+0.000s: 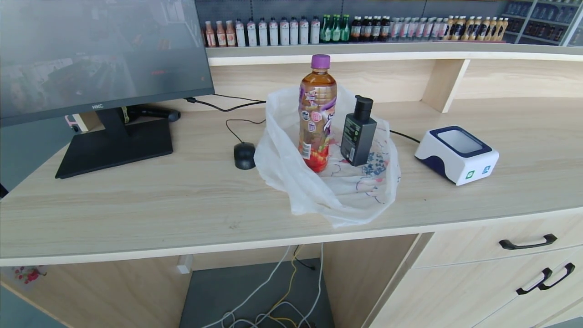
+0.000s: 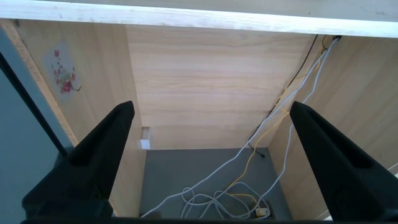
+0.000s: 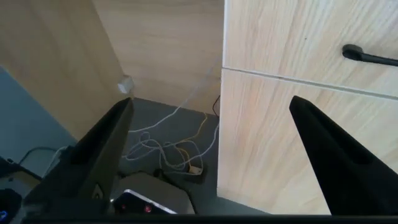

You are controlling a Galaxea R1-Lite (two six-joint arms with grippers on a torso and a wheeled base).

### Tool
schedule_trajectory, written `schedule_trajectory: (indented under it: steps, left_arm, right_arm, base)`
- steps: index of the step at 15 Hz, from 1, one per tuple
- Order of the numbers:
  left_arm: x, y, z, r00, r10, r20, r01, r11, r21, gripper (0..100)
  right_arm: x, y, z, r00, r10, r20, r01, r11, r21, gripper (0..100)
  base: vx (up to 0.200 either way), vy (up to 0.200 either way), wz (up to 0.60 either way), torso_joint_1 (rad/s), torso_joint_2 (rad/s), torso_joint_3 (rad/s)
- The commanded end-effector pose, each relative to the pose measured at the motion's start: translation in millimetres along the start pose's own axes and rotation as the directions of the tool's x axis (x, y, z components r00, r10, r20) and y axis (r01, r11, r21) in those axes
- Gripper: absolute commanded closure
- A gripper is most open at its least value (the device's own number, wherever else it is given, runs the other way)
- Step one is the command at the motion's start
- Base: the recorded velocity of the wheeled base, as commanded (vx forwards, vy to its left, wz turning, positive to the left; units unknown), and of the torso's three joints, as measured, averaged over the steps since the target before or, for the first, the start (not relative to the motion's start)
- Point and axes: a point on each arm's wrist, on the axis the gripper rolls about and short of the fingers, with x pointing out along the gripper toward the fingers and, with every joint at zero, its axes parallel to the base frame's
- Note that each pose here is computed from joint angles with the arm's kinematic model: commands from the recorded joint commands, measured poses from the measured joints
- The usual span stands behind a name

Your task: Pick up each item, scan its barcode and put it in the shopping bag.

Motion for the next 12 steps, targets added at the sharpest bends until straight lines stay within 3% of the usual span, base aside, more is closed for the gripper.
schedule_trajectory:
  steps: [1, 2, 3, 4, 6, 9, 12]
  left_arm:
    - [0, 0.0, 0.0, 1.000, 0.000, 0.001, 0.000, 1.000, 0.000, 0]
    - [0, 0.0, 0.0, 1.000, 0.002, 0.001, -0.002, 1.000, -0.003, 0]
    - [0, 0.0, 0.0, 1.000, 0.000, 0.001, 0.000, 1.000, -0.002, 0]
    - [0, 0.0, 0.0, 1.000, 0.000, 0.001, 0.000, 1.000, -0.002, 0]
    - [0, 0.0, 0.0, 1.000, 0.000, 0.001, 0.000, 1.000, -0.002, 0]
    - [0, 0.0, 0.0, 1.000, 0.000, 0.001, 0.000, 1.000, 0.000, 0]
    - [0, 0.0, 0.0, 1.000, 0.000, 0.001, 0.000, 1.000, 0.000, 0]
  right_arm:
    - [0, 3, 0, 0.963, -0.269, -0.016, 0.269, 0.963, -0.007, 0]
    - [-2, 7, 0, 0.889, -0.457, -0.009, 0.457, 0.889, 0.006, 0]
    - [-4, 9, 0, 0.844, -0.536, 0.010, 0.536, 0.844, 0.016, 0]
    - [-5, 10, -1, 0.827, -0.561, 0.034, 0.560, 0.828, 0.019, 0]
    - [-8, 13, -2, 0.875, -0.470, 0.113, 0.475, 0.880, -0.020, 0]
    - [-6, 17, -2, 0.956, -0.270, 0.117, 0.277, 0.959, -0.054, 0]
    - [-6, 16, -2, 0.941, -0.319, 0.116, 0.323, 0.946, -0.016, 0]
  base:
    - [0.000, 0.000, 0.00, 0.000, 0.00, 0.000]
    - [0.000, 0.000, 0.00, 0.000, 0.00, 0.000]
    - [0.000, 0.000, 0.00, 0.000, 0.00, 0.000]
    - [0.000, 0.000, 0.00, 0.000, 0.00, 0.000]
    - [0.000, 0.000, 0.00, 0.000, 0.00, 0.000]
    - [0.000, 0.000, 0.00, 0.000, 0.00, 0.000]
    - [0.000, 0.000, 0.00, 0.000, 0.00, 0.000]
